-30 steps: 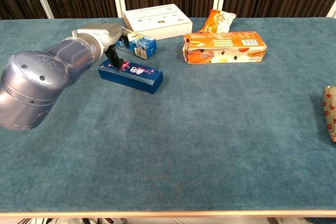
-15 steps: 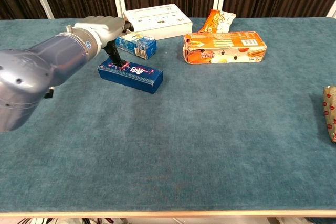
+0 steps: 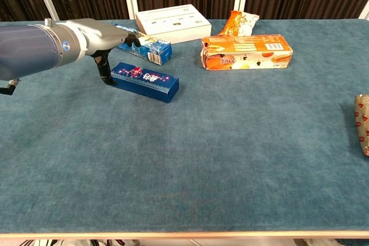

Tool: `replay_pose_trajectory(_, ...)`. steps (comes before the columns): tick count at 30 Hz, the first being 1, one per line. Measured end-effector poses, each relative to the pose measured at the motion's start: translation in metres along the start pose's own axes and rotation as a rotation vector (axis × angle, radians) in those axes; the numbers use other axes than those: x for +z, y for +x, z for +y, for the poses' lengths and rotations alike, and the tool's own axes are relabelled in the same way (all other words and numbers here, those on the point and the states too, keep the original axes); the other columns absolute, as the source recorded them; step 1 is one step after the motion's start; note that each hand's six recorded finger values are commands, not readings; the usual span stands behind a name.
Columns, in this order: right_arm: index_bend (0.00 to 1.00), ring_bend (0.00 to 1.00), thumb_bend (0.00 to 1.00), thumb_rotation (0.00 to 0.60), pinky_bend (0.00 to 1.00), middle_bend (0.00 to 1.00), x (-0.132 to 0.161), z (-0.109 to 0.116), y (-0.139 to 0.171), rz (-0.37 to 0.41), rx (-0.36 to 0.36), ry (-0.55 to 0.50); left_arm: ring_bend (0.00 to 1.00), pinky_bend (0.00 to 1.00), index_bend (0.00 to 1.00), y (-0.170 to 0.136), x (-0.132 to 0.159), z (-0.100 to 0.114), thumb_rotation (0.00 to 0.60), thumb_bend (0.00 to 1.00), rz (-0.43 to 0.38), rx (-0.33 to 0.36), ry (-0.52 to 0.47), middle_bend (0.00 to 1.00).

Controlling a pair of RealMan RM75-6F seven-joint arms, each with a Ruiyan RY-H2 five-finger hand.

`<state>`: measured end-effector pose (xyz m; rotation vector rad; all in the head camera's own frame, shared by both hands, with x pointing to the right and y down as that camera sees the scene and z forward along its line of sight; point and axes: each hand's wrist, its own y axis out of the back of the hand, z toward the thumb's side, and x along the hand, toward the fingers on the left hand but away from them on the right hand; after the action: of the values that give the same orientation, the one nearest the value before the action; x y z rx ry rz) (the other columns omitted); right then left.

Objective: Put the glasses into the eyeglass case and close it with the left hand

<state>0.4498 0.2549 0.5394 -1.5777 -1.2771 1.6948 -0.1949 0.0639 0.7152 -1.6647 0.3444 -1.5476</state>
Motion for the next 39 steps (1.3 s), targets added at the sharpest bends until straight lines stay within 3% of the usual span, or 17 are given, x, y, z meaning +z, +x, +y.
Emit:
replay_pose_trajectory(8,0.07,0.10,0.16,0.600,0.16,0.02,-0.001,0.001,0.000,-0.005,-0.002,-0.002,0.01,0.07,0.11,0.014,0.007,-0.011,0.600,0.20,-0.021,-0.032,-0.005,0.13)
replay_pose_trajectory(19,0.07,0.10,0.16,0.600,0.16,0.02,-0.001,0.000,0.000,-0.003,0.003,-0.004,0.05,0.09,0.17,0.024,0.030,-0.016,0.600,0.26,-0.072,0.005,-0.011,0.23)
replay_pose_trajectory(39,0.07,0.10,0.16,0.600,0.16,0.02,0.000,-0.001,0.000,-0.001,0.007,-0.002,0.06,0.09,0.21,0.026,0.030,-0.013,0.600,0.31,-0.040,0.025,-0.015,0.37)
